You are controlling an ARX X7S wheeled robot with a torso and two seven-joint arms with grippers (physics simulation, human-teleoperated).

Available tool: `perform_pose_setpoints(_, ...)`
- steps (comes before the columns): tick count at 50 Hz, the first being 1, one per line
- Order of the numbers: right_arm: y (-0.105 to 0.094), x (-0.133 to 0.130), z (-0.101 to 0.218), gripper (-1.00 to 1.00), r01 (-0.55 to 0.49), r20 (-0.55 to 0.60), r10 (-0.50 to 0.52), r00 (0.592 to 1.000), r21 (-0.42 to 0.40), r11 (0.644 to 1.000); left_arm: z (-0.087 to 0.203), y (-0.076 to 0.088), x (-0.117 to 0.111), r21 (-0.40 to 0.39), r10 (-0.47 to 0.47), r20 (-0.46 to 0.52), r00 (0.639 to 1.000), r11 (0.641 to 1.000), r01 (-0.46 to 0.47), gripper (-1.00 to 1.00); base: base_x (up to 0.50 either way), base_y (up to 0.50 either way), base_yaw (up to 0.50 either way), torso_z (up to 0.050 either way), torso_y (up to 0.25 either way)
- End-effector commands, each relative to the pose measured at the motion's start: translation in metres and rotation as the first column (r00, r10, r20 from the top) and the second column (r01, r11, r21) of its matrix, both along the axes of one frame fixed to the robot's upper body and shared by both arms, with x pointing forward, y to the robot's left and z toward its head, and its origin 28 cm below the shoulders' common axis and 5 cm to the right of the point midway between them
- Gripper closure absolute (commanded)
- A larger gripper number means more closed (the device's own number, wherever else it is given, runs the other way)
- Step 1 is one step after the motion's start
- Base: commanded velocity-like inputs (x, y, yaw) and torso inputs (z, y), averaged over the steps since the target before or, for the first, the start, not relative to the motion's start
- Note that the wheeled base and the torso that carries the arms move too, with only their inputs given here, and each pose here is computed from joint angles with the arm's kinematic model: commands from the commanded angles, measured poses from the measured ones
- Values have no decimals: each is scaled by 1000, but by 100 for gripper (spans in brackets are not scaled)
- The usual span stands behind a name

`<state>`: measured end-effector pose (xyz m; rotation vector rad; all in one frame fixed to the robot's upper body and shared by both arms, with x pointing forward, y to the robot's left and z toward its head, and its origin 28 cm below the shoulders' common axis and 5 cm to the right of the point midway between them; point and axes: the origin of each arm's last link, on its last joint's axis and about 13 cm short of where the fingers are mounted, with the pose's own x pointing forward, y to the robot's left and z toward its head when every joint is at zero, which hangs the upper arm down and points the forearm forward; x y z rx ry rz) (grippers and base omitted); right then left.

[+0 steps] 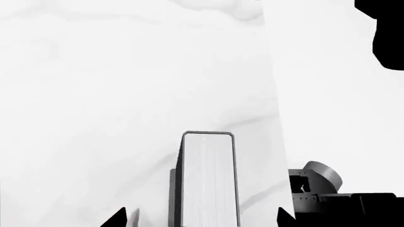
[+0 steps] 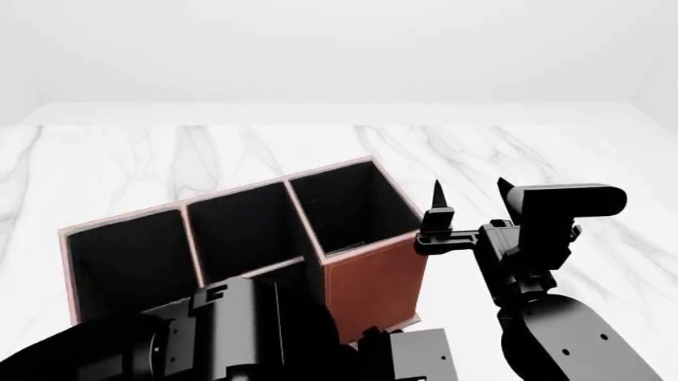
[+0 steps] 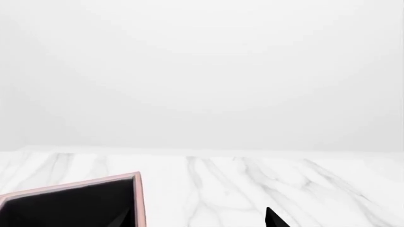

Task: Pick up the book and place it in the back compartment of the caddy.

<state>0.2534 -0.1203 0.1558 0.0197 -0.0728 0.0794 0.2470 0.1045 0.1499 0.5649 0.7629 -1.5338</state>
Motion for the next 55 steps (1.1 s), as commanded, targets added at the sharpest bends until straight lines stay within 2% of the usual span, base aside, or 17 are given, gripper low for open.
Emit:
perform_pose_setpoints(1,-1,0,0,-100,2,-1,-2,1000,1,1000,-3,-6,-4,-12,-36,-18,999,999,36,-100,0,0,0,0,0)
perform_pose_setpoints(22,-3,0,-1,-100,9,0,-9,1000,7,1000,-15,-9,-4,-5,-48,-56,997,999,48,-100,0,0,0,0,0)
perform_pose_setpoints(43,-2,0,-3,-100,9,-3,-9,1000,8,1000,-36,0,0,26,1,-106,994,1000,2,-100,0,0,0,0,0)
perform_pose_setpoints(45,-3,0,-3,-100,11,-5,-11,1000,10,1000,-44,1,0,55,6,-124,992,998,1,-100,0,0,0,0,0)
perform_pose_setpoints(46,-3,0,-3,-100,12,-5,-12,1000,11,1000,-44,1,-1,58,6,-127,992,998,2,100,0,0,0,0,0)
perform_pose_setpoints(55,-3,0,-4,-100,13,-6,-13,1000,12,1000,-42,2,-2,72,-1,-126,992,997,10,100,0,0,0,0,0)
